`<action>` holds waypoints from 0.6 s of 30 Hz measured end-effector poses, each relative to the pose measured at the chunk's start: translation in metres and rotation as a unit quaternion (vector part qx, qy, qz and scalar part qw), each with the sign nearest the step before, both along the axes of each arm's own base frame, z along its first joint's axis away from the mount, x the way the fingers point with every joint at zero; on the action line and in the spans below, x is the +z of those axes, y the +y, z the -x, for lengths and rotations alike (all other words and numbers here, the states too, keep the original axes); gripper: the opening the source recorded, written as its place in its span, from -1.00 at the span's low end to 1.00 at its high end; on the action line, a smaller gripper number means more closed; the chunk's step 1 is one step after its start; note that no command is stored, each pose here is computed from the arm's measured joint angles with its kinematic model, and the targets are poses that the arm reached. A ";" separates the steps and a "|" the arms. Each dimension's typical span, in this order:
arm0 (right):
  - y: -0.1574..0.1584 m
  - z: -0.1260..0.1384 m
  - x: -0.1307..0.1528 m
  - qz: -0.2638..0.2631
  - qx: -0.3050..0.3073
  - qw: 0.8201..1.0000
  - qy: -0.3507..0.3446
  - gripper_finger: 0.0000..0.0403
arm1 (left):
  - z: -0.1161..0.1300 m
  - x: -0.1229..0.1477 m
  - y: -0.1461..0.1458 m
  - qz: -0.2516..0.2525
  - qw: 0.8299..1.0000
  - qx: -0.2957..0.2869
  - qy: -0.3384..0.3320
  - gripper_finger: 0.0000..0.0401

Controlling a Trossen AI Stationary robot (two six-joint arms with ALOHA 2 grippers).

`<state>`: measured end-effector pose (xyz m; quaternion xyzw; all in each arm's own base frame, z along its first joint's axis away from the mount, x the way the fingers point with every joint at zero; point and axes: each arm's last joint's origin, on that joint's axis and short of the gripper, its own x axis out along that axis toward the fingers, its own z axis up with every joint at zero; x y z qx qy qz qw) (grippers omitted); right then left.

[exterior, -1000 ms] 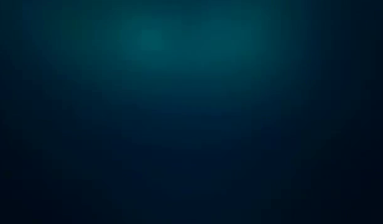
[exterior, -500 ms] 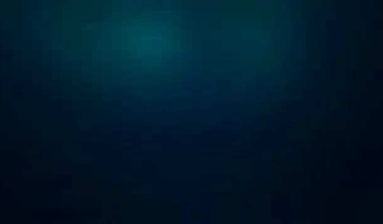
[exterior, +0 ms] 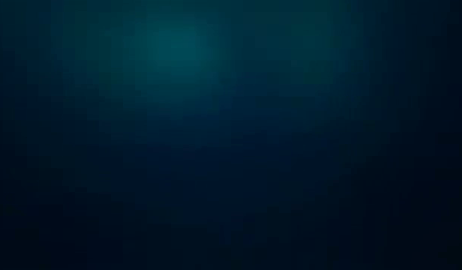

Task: Pick and place Granola Bars by type
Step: Put the red granola bar into the green container

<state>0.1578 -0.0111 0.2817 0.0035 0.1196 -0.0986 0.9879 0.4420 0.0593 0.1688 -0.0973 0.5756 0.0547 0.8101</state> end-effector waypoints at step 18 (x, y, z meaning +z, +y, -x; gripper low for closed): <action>0.000 0.000 -0.001 0.000 0.000 1.000 0.004 -0.03 | -0.005 -0.013 0.005 -0.064 0.998 0.023 0.005 -0.04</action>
